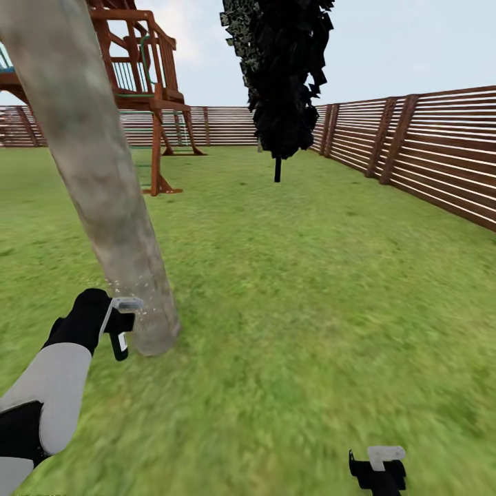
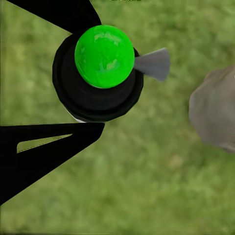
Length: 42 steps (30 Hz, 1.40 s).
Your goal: In the garden, pick up the pesticide atomizer on the floor and spray pesticide onto both trees until each tree trunk is fully covered.
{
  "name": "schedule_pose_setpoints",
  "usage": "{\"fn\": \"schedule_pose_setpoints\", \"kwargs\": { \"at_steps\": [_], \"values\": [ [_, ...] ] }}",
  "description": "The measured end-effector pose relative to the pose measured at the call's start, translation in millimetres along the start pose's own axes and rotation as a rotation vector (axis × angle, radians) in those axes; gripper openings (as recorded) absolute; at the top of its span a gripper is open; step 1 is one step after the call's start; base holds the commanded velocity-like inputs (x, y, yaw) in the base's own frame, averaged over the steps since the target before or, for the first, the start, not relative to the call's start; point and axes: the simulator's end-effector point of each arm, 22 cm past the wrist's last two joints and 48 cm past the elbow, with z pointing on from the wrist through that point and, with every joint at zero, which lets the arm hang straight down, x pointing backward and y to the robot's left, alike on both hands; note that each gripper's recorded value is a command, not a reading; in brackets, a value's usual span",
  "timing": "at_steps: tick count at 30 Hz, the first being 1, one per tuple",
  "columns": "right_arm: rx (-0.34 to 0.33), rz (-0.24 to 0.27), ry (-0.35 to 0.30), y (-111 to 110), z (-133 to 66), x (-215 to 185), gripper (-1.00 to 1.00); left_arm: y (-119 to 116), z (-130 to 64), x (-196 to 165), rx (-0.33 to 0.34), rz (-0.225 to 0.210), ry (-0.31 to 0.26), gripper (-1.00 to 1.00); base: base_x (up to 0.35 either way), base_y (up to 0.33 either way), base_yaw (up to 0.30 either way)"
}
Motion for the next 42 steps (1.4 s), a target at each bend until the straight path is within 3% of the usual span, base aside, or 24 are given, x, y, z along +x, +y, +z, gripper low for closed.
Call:
{"fn": "schedule_pose_setpoints", "kwargs": {
  "at_steps": [13,28,42],
  "values": [
    [0.0,0.0,0.0,0.0,0.0,-0.1,1.0,0.7,0.8,1.4,-0.003,0.0,0.003,-1.0,0.112,-0.232,0.033],
    [-0.002,0.0,0.0,0.3,-0.1,0.2,1.0,3.7,1.2,2.3,-0.008,-0.003,0.004,-1.0,0.145,-0.236,0.247],
    [0.0,0.0,0.0,0.0,0.0,0.0,1.0,3.9,1.9,3.4,-0.01,-0.002,0.005,-1.0,0.054,-0.264,0.007]
  ]
}}
